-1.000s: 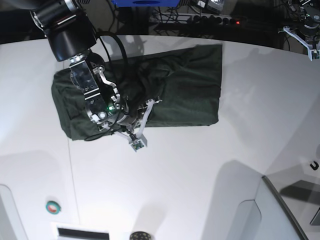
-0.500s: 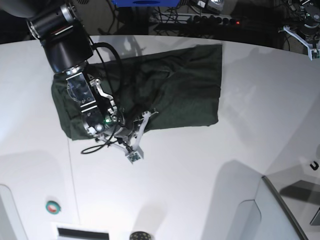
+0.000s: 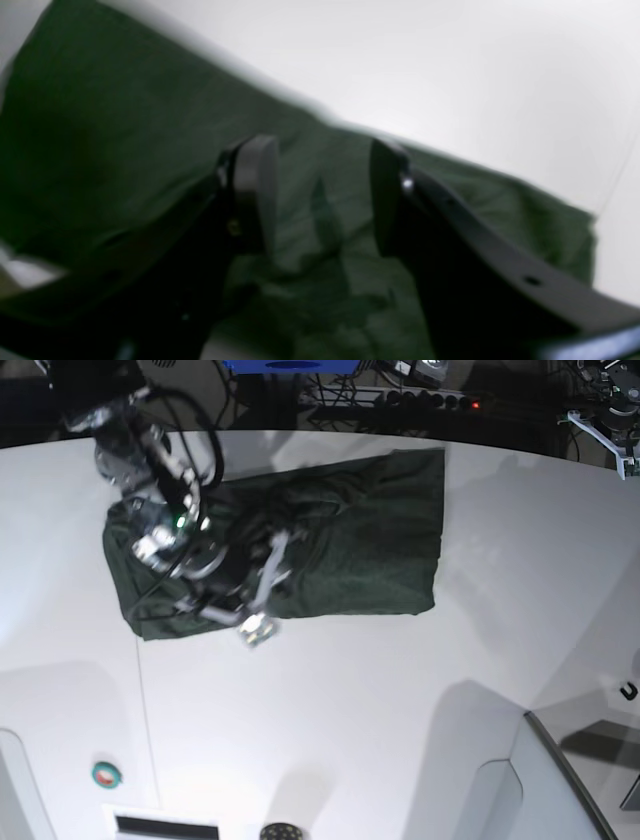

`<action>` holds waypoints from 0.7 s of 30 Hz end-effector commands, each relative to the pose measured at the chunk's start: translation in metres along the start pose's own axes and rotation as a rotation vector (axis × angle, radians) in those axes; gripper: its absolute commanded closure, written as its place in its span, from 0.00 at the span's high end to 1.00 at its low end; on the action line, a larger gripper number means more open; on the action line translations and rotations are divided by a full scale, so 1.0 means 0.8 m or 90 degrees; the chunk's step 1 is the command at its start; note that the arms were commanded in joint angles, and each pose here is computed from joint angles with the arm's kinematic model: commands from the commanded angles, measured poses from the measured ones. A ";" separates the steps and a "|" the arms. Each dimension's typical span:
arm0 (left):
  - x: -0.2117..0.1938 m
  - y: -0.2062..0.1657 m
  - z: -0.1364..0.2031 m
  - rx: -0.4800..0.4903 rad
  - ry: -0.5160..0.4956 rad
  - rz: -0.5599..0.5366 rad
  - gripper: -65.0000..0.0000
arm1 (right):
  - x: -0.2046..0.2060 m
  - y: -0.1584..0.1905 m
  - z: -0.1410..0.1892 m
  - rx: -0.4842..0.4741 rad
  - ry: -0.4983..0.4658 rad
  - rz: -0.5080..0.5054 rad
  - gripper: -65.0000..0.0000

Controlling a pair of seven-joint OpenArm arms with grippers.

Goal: Layout the t-shirt on the table in an organized manner, then fold the t-shirt properly
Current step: 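Grasp the shirt end with the right gripper and fold it over the stack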

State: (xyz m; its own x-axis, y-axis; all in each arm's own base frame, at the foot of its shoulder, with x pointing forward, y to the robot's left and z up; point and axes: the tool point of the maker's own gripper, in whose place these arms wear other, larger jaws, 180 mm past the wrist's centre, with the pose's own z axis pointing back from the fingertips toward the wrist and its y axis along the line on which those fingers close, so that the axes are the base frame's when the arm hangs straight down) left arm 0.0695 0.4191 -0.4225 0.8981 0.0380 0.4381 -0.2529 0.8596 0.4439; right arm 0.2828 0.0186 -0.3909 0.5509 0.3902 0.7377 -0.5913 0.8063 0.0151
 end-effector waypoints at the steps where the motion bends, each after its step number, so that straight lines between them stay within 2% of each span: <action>1: 0.013 0.015 0.003 0.020 -0.020 -0.002 0.00 | 0.017 0.026 0.005 0.038 -0.034 0.014 0.37; 6: 0.017 0.013 0.002 0.019 -0.024 -0.004 0.00 | -0.027 0.099 -0.005 0.123 0.027 0.066 0.35; 17: 0.015 0.014 0.002 0.019 -0.022 -0.002 0.00 | -0.076 0.124 -0.031 0.144 0.105 0.035 0.35; 21: 0.015 0.014 0.002 0.019 -0.022 -0.002 0.00 | -0.077 0.117 -0.034 0.139 0.108 0.039 0.34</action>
State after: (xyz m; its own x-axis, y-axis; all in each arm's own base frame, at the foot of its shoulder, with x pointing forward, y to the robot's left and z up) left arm 0.0746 0.4186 -0.4220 0.8940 0.0351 0.4467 -0.2543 0.8605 0.4414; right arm 0.1991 0.0766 -0.4638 0.6063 0.5429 0.5811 -0.7301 0.6697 0.1361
